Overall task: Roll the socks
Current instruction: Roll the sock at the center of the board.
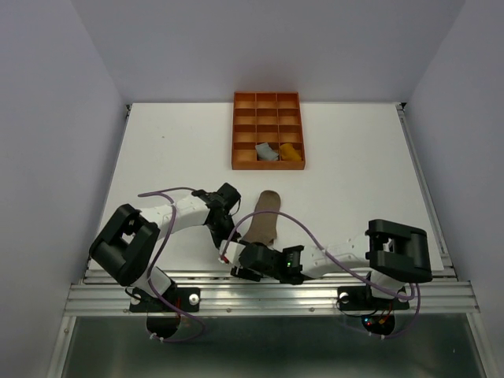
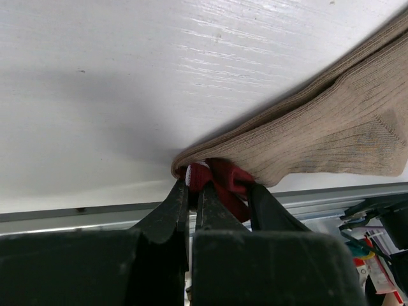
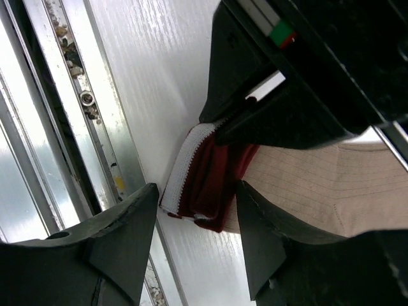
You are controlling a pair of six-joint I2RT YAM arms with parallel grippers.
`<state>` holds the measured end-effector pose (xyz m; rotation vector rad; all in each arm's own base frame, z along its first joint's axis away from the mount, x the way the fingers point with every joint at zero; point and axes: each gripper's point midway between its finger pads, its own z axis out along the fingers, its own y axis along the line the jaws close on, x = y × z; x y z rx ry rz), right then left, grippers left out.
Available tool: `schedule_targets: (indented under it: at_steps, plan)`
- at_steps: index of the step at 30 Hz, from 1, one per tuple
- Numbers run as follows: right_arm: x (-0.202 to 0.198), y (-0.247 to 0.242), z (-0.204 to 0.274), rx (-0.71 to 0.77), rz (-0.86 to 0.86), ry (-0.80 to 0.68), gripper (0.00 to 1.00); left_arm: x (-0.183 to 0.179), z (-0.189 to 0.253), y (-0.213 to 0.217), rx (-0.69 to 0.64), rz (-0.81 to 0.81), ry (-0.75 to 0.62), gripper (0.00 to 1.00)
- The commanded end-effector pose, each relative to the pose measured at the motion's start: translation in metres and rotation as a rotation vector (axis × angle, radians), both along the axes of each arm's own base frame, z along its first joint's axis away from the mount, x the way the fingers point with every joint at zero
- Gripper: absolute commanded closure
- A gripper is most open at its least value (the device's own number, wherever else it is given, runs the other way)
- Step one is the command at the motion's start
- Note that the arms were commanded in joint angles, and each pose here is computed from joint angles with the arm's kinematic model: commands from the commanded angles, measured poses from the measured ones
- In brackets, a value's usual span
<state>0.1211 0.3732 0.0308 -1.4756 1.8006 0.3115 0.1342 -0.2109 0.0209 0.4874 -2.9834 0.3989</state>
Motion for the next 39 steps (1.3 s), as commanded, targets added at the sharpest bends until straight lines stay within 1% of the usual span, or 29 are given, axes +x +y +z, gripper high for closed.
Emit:
schedule_targets:
  at_steps: [1, 3, 5, 6, 7, 9, 10, 12, 13, 14, 16, 17, 18, 19, 20, 21, 23, 25, 26, 28, 30, 32, 36, 39]
  plan:
    - [0.007, 0.017, 0.01, 0.029, -0.01, -0.06, 0.43, -0.008, 0.002, 0.006, 0.036, 0.002, 0.04, 1.0]
    - [0.01, 0.016, 0.007, 0.016, -0.032, -0.073, 0.43, -0.008, 0.002, 0.005, 0.03, 0.004, 0.042, 1.0]
    - [0.008, 0.016, 0.003, 0.002, -0.032, -0.077, 0.48, -0.007, 0.004, 0.003, 0.018, 0.009, 0.038, 1.0]
    - [0.01, 0.016, 0.003, 0.003, -0.047, -0.079, 0.59, -0.008, 0.004, 0.003, 0.02, 0.01, 0.04, 1.0]
    - [0.011, 0.016, 0.002, 0.002, -0.057, -0.077, 0.68, -0.008, 0.004, 0.003, 0.021, 0.011, 0.043, 1.0]
    - [0.011, 0.014, -0.001, -0.001, -0.075, -0.071, 0.75, -0.007, 0.005, 0.003, 0.02, 0.011, 0.04, 1.0]
    - [0.011, 0.012, -0.003, -0.007, -0.078, -0.068, 0.83, -0.006, 0.006, 0.003, 0.017, 0.014, 0.034, 1.0]
    - [0.009, 0.009, -0.004, 0.001, -0.091, -0.054, 0.91, -0.005, 0.008, 0.004, 0.013, 0.021, 0.023, 1.0]
    - [0.008, 0.006, -0.006, -0.001, -0.095, -0.047, 0.98, -0.002, 0.011, 0.004, 0.006, 0.025, 0.003, 1.0]
    - [0.007, 0.006, -0.006, 0.012, -0.111, -0.031, 0.99, 0.0, 0.012, 0.004, 0.004, 0.028, -0.004, 0.95]
    - [0.01, 0.003, -0.007, 0.033, -0.139, 0.012, 0.99, 0.008, 0.02, 0.001, -0.02, 0.034, -0.054, 0.75]
    - [0.009, 0.003, -0.007, 0.061, -0.168, 0.056, 0.99, 0.013, 0.025, -0.001, -0.032, 0.037, -0.08, 0.63]
    - [0.009, 0.002, -0.007, 0.073, -0.175, 0.081, 0.99, 0.018, 0.03, -0.003, -0.044, 0.036, -0.107, 0.42]
    - [0.004, 0.005, -0.003, 0.098, -0.159, 0.129, 0.99, 0.025, 0.039, -0.005, -0.064, 0.045, -0.153, 0.35]
    - [0.01, 0.0, -0.004, 0.11, -0.183, 0.155, 0.99, 0.035, 0.047, -0.006, -0.066, 0.054, -0.205, 0.29]
    - [0.006, 0.002, -0.003, 0.131, -0.176, 0.21, 0.99, 0.043, 0.052, -0.004, -0.066, 0.07, -0.238, 0.25]
    - [0.009, -0.001, -0.001, 0.164, -0.187, 0.269, 0.99, 0.062, 0.069, 0.003, -0.061, 0.119, -0.334, 0.24]
    - [0.011, -0.002, 0.001, 0.19, -0.193, 0.302, 0.99, 0.073, 0.078, 0.008, -0.064, 0.153, -0.39, 0.24]
    - [0.018, -0.003, 0.005, 0.221, -0.215, 0.333, 0.99, 0.077, 0.084, 0.012, -0.071, 0.171, -0.429, 0.24]
    - [0.013, -0.004, 0.006, 0.253, -0.196, 0.414, 0.99, 0.083, 0.089, 0.019, -0.086, 0.2, -0.468, 0.24]
    - [0.024, -0.006, 0.011, 0.312, -0.235, 0.472, 0.99, 0.083, 0.083, 0.024, -0.094, 0.21, -0.475, 0.24]
    - [0.023, -0.005, 0.014, 0.341, -0.237, 0.532, 0.99, 0.081, 0.077, 0.03, -0.104, 0.223, -0.471, 0.24]
    - [0.028, -0.007, 0.014, 0.38, -0.251, 0.621, 0.99, 0.078, 0.069, 0.039, -0.127, 0.242, -0.468, 0.24]
    - [0.024, -0.01, 0.005, 0.38, -0.267, 0.696, 0.99, 0.076, 0.064, 0.044, -0.116, 0.24, -0.467, 0.24]
